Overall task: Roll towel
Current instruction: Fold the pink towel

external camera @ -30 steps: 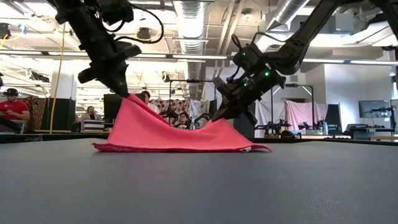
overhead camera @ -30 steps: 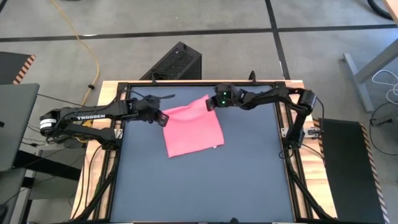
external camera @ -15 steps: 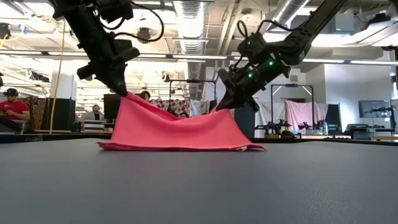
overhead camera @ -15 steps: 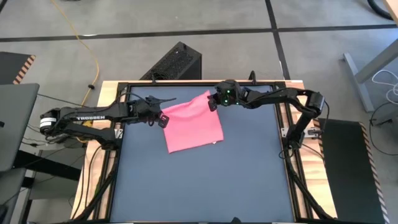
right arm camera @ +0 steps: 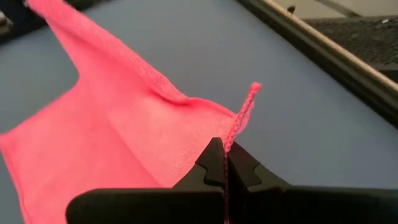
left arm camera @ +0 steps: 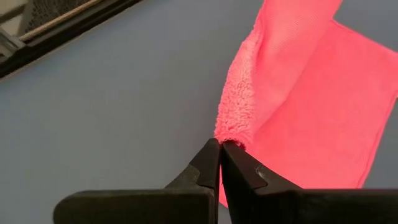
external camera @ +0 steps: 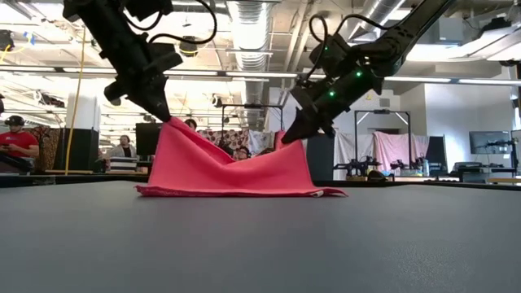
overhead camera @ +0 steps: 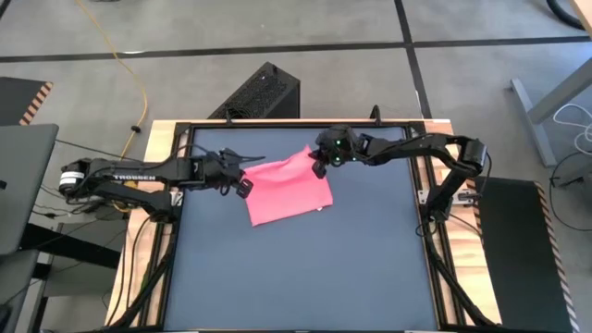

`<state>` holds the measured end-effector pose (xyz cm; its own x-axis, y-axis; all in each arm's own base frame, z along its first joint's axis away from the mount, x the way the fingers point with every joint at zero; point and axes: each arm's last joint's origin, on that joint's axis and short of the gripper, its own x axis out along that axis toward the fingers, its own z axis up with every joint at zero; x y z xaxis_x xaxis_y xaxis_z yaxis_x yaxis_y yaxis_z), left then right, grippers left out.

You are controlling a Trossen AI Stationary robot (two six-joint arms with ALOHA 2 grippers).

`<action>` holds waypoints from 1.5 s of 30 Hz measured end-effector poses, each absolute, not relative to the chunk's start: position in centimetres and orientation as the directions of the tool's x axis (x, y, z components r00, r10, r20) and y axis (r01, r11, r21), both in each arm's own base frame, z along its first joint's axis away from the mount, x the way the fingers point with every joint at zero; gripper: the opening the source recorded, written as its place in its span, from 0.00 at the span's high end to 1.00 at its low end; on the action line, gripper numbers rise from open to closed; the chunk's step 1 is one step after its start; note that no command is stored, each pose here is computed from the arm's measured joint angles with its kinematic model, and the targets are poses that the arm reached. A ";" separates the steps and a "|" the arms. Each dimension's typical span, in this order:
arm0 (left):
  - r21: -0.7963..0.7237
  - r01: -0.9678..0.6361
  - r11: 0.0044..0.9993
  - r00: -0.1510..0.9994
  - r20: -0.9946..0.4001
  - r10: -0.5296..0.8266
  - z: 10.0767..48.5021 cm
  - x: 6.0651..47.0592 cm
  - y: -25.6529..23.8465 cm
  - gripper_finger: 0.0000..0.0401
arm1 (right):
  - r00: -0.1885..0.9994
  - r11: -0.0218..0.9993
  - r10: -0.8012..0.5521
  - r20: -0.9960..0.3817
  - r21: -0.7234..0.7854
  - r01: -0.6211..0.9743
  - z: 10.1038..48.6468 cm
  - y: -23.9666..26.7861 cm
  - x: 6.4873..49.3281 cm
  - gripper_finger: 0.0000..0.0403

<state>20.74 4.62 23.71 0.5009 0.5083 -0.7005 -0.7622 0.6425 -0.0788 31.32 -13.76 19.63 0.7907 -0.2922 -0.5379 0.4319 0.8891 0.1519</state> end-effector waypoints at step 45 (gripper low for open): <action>-0.485 -0.660 0.573 0.691 -0.691 0.212 16.4 19.7 -1.6 1.00 | 0.583 0.752 -0.345 -0.736 0.155 0.641 20.9 -8.3 29.0 0.87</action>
<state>19.70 -1.56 16.41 0.6912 0.2120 -0.6909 -0.6605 0.5732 -0.4849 29.01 -8.28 20.91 0.5830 -0.3452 -0.7355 0.6407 0.7520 0.1550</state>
